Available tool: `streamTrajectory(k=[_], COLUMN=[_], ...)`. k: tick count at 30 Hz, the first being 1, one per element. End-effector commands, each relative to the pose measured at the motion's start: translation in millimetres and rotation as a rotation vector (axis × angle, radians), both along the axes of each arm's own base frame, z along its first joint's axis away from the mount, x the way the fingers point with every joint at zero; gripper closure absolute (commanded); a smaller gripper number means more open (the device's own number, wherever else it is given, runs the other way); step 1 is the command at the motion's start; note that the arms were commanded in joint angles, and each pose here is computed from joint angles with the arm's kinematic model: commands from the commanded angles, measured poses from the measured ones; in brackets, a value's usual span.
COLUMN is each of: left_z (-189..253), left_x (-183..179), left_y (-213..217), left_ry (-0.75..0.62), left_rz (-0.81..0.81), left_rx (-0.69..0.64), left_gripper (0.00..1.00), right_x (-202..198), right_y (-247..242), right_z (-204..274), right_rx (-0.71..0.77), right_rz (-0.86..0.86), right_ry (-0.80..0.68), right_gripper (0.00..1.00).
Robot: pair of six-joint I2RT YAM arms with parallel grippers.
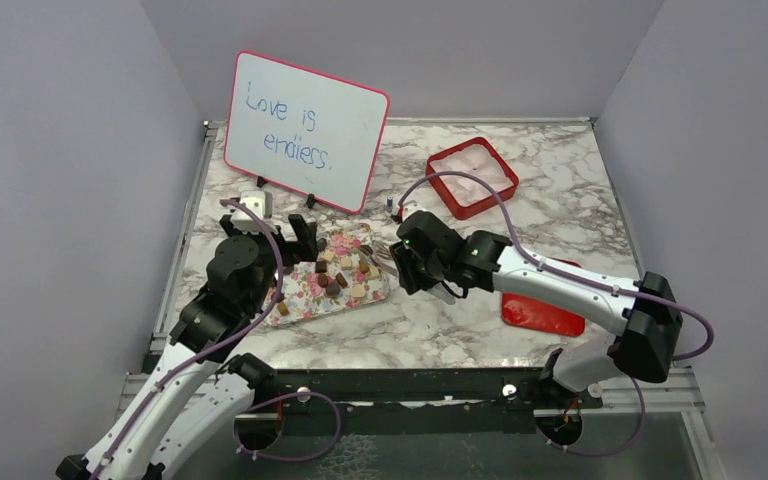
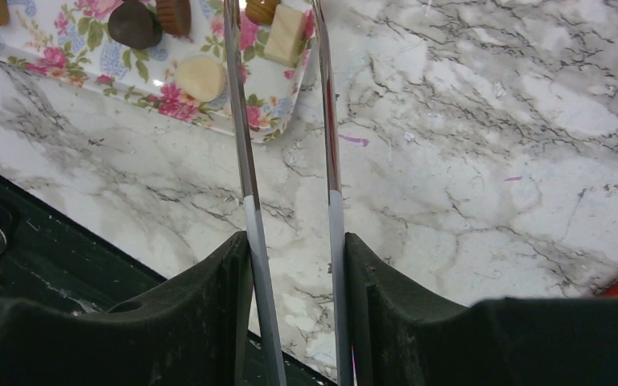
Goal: Pack the chocolate
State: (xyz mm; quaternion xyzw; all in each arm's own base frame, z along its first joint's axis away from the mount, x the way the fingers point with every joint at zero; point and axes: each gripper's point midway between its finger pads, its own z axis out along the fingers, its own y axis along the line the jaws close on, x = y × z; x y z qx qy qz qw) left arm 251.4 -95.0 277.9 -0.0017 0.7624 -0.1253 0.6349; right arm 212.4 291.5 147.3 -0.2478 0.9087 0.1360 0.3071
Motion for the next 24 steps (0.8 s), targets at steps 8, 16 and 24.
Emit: streamTrajectory(k=[8, 16, 24], left_z=[18.7, 20.0, 20.7], left_x=[-10.1, -11.8, -12.4], left_y=[36.5, 39.1, 39.9], left_ry=[-0.119, -0.128, -0.133], left_rz=[0.148, 0.155, 0.157], left_rx=[-0.018, -0.019, -0.022], left_gripper=[0.02, 0.01, 0.01], right_x=[-2.8, -3.5, -7.6], right_y=[28.6, 29.0, 36.8], right_z=[5.2, -4.1, -12.5], right_rx=[-0.024, -0.105, -0.129], right_rz=[-0.015, -0.023, 0.002], right_ry=[0.010, 0.025, 0.041], right_gripper=[0.57, 0.57, 0.57])
